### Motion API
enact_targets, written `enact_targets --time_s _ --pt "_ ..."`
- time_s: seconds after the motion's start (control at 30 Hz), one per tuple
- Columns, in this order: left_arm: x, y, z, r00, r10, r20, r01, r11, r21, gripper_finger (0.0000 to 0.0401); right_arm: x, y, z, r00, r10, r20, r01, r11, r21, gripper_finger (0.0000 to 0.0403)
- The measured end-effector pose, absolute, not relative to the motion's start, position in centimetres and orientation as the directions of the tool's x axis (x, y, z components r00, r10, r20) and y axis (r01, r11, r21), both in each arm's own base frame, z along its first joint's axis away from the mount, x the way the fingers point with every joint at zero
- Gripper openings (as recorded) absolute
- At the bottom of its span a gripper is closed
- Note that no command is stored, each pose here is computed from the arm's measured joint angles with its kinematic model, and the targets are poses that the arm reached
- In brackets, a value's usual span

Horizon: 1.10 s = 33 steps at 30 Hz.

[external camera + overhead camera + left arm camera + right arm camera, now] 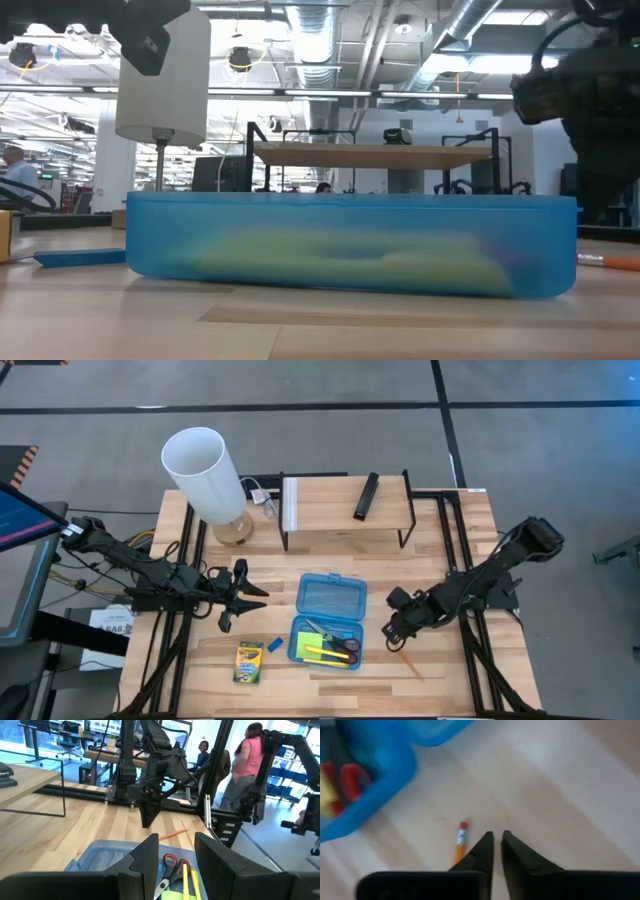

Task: Pack school essentials
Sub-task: Put the brown pencil into the blue supply box

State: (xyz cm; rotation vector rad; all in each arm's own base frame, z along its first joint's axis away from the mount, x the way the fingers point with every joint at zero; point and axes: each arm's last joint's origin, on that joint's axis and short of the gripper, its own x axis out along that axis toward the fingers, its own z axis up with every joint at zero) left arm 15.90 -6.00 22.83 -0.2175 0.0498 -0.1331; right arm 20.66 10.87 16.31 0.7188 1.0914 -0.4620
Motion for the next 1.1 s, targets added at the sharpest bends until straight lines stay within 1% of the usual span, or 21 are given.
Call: enact_targets --time_s 0.17,0.23,0.33,0.4,0.5,0.6,0.73,0.9,0.97,1.1 --pt "15.9 -6.0 22.9 0.990 -0.137 -0.033 0.127 0.967 -0.219 0.0114 21.8 11.8 15.5 0.456 0.047 -0.889 0.603 0.718 0.347 0.0133" --pt "15.9 -6.0 22.9 0.990 -0.137 -0.032 0.127 0.967 -0.219 0.0114 22.2 12.1 14.7 0.446 0.046 -0.894 0.599 0.727 0.336 0.0160" --pt "15.9 -6.0 22.8 0.990 -0.137 -0.034 0.126 0.967 -0.219 0.0114 22.7 12.3 13.6 0.431 0.044 -0.901 0.601 0.731 0.323 0.0189" --pt "15.9 -6.0 22.8 0.990 -0.137 -0.034 0.126 0.967 -0.219 0.0114 23.0 12.5 13.2 0.429 0.055 -0.902 0.597 0.732 0.328 0.0202" --pt "15.9 -6.0 22.8 0.990 -0.137 -0.037 0.126 0.968 -0.218 0.0114 23.3 12.7 13.1 0.422 0.055 -0.905 0.595 0.736 0.322 0.0209" --pt "15.9 -6.0 22.8 0.990 -0.137 -0.039 0.126 0.968 -0.218 0.0114 23.7 12.9 13.8 0.409 0.053 -0.911 0.585 0.751 0.307 0.0207" --pt "15.9 -6.0 22.6 0.989 -0.135 -0.063 0.120 0.972 -0.203 0.0114 24.7 13.2 15.0 0.436 0.066 -0.898 0.553 0.767 0.325 0.0200" --pt "16.0 -6.1 22.3 0.987 -0.136 -0.082 0.117 0.972 -0.206 0.0114 25.8 13.8 15.6 0.450 0.058 -0.891 0.528 0.787 0.319 0.0201" --pt "16.1 -6.1 22.2 0.987 -0.136 -0.088 0.115 0.972 -0.206 0.0114 26.1 13.9 15.3 0.419 0.034 -0.907 0.538 0.796 0.278 0.0206" --pt "16.3 -6.2 21.9 0.985 -0.134 -0.106 0.107 0.969 -0.223 0.0114 26.1 14.3 14.1 0.314 -0.010 -0.949 0.552 0.815 0.174 0.0218"
